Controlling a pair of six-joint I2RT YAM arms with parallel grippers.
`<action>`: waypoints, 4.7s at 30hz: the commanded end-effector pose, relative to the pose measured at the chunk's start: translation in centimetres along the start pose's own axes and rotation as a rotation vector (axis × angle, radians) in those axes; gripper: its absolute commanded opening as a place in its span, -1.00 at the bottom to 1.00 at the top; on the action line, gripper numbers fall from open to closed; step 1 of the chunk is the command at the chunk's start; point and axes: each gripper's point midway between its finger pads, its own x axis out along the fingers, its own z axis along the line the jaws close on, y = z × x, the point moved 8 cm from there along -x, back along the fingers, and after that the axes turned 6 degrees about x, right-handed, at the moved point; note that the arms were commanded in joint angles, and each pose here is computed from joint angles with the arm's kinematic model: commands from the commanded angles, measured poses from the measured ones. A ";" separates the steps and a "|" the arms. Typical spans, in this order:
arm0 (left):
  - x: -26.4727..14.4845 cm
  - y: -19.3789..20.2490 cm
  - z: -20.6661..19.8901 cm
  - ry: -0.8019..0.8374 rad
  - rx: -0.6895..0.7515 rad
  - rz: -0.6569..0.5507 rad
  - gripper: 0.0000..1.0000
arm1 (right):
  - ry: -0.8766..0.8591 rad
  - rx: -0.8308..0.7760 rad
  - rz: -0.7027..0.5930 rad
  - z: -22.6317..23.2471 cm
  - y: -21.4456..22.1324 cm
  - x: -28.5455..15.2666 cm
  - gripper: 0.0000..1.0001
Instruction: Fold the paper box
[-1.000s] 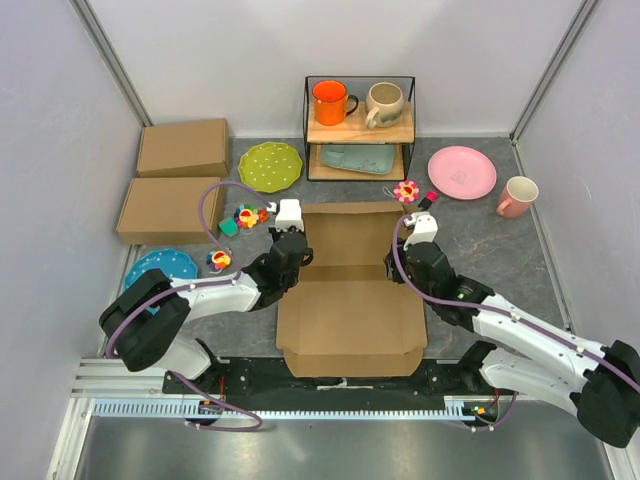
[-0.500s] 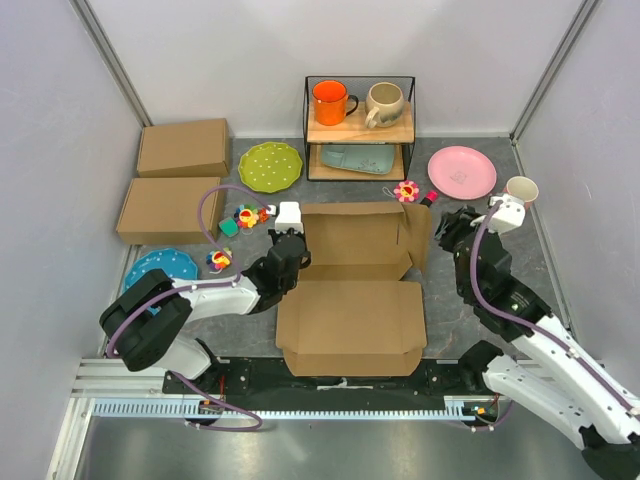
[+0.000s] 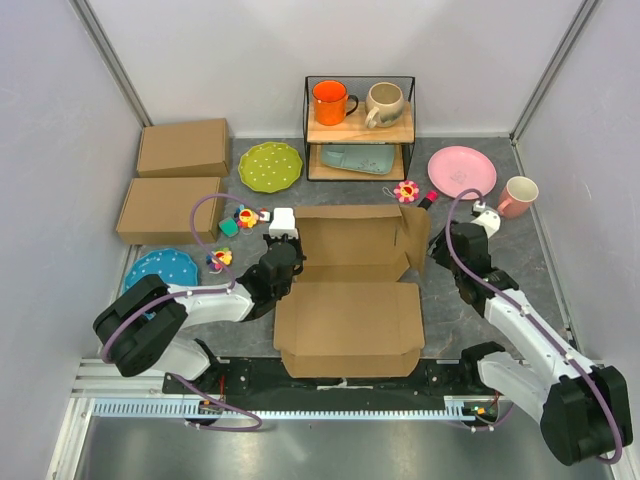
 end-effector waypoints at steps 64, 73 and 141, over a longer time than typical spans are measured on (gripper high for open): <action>-0.1 -3.1 -1.8 0.164 0.058 -0.092 -0.97 | -0.294 -0.334 0.125 5.3 6.9 0.5 0.39; -0.3 -3.0 -1.8 0.173 0.052 -0.081 -0.97 | -0.325 -0.349 0.174 3.6 9.0 0.4 0.19; 1.1 -0.1 -1.4 0.113 -0.071 -0.369 -0.96 | -0.173 -0.306 -0.320 6.0 5.9 4.3 -0.85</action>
